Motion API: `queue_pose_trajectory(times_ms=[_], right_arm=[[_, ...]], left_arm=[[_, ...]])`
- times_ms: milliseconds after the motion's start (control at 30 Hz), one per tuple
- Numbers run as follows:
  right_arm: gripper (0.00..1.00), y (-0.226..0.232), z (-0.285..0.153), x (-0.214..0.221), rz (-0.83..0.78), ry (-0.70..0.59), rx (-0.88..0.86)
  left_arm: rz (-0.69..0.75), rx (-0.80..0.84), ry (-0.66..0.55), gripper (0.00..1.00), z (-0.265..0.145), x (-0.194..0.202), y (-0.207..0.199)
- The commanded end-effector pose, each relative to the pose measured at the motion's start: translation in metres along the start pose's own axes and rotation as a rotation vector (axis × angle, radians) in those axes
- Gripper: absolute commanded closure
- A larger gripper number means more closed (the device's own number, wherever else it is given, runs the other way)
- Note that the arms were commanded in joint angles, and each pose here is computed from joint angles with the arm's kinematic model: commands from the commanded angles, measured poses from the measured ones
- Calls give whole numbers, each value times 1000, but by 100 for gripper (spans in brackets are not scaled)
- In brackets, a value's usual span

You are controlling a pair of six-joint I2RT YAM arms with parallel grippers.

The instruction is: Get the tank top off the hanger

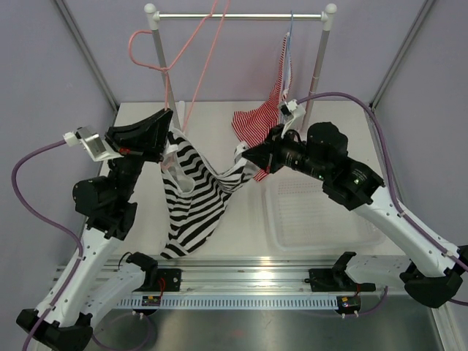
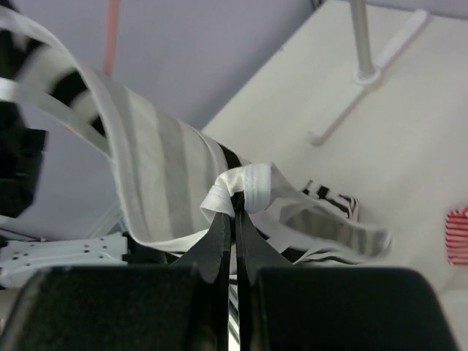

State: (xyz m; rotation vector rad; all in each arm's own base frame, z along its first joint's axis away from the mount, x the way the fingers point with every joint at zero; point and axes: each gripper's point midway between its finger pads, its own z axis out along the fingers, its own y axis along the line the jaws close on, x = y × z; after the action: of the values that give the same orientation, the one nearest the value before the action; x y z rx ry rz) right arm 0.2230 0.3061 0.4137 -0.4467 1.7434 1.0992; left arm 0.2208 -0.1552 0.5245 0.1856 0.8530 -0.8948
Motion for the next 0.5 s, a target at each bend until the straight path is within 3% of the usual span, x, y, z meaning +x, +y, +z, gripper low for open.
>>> queue_pose_trajectory(times_ms=[0,33,167,367,467], right_arm=[[100,-56,-7,61,-38,154,211],[100,-69,-8,84,-34,196,240],[100,-88,-19,109,-22,226,302],[100,-95,-46,80,-69,144,404],[100,-79,-49,67,-69,117,340]], left_arm=[[106,2,-230,100,4,-73,-14],[118,-33,-251,100,1,-80,-10],[175,-102,-285,100,-3,-90,1],[228,-159,-282,100,-9,-93,10],[228,-191,-264,100,-14,-95,13]])
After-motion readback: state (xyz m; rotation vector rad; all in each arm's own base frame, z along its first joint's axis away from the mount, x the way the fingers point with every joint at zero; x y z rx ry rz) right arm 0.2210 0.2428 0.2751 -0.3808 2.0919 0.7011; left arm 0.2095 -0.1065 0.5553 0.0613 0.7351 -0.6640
